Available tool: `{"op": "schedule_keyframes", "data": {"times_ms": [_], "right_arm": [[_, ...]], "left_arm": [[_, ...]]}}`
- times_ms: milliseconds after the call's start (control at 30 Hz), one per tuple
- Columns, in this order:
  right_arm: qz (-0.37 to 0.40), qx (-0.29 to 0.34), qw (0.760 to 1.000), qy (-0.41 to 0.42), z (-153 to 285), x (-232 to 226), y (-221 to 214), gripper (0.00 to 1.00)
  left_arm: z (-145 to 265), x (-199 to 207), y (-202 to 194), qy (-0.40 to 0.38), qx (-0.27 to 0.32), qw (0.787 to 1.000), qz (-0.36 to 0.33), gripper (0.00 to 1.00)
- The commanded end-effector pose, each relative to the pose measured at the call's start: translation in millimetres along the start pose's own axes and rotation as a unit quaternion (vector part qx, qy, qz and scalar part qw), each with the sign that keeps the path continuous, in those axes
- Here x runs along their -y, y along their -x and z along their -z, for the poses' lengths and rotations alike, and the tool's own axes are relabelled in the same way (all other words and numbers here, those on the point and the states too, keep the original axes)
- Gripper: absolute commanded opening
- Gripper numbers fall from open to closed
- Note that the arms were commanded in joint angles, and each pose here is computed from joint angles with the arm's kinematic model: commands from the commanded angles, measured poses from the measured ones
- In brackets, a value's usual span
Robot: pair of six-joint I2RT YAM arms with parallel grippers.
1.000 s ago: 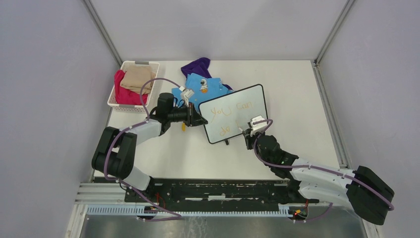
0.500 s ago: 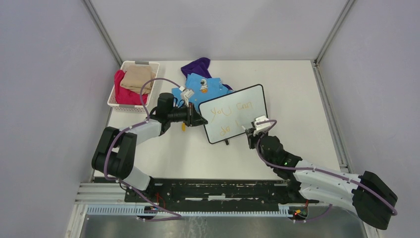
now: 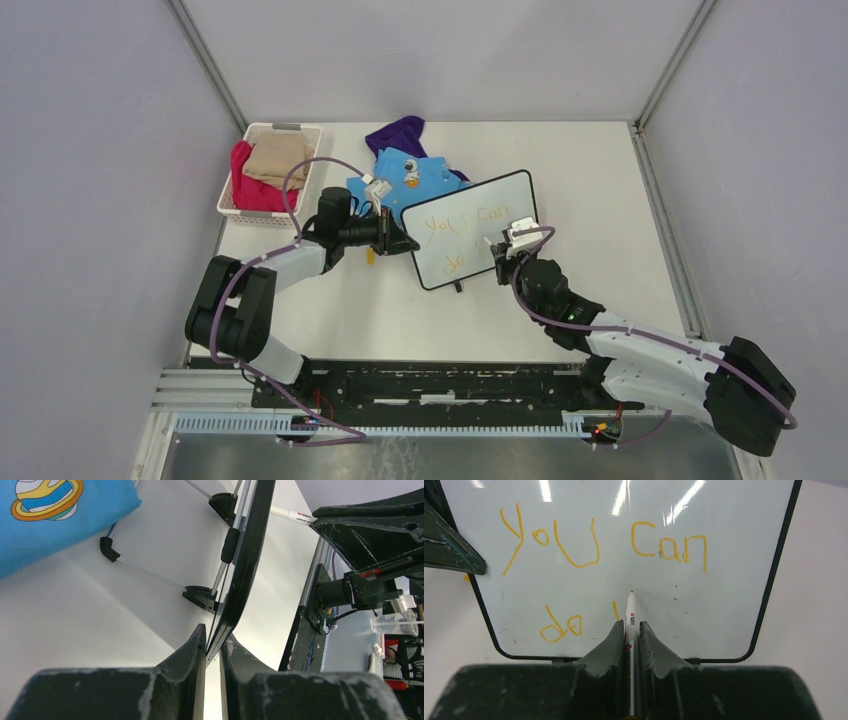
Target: Write a sentence on the whiteboard
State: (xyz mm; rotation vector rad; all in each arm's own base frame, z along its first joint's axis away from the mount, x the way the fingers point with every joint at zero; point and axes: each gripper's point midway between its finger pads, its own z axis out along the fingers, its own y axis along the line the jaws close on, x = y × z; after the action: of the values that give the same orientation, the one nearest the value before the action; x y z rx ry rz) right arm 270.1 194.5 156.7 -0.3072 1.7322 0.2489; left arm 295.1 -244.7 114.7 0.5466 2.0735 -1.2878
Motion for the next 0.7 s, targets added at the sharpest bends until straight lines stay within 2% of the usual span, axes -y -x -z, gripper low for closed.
{"op": "schedule_keyframes", "data": {"times_ms": [0, 667], "right_arm": [[-0.011, 0.031, 0.999, -0.006, -8.0, 0.0, 26.7, 0.00], [-0.019, -0.015, 1.000, -0.009, 5.2, 12.7, -27.8, 0.00]], "left_arm": [[-1.9, -15.7, -21.7, 0.032, -0.032, 0.999, 0.012, 0.02], [-2.0, -16.0, -20.9, 0.033, -0.032, 0.999, 0.011, 0.02]]}}
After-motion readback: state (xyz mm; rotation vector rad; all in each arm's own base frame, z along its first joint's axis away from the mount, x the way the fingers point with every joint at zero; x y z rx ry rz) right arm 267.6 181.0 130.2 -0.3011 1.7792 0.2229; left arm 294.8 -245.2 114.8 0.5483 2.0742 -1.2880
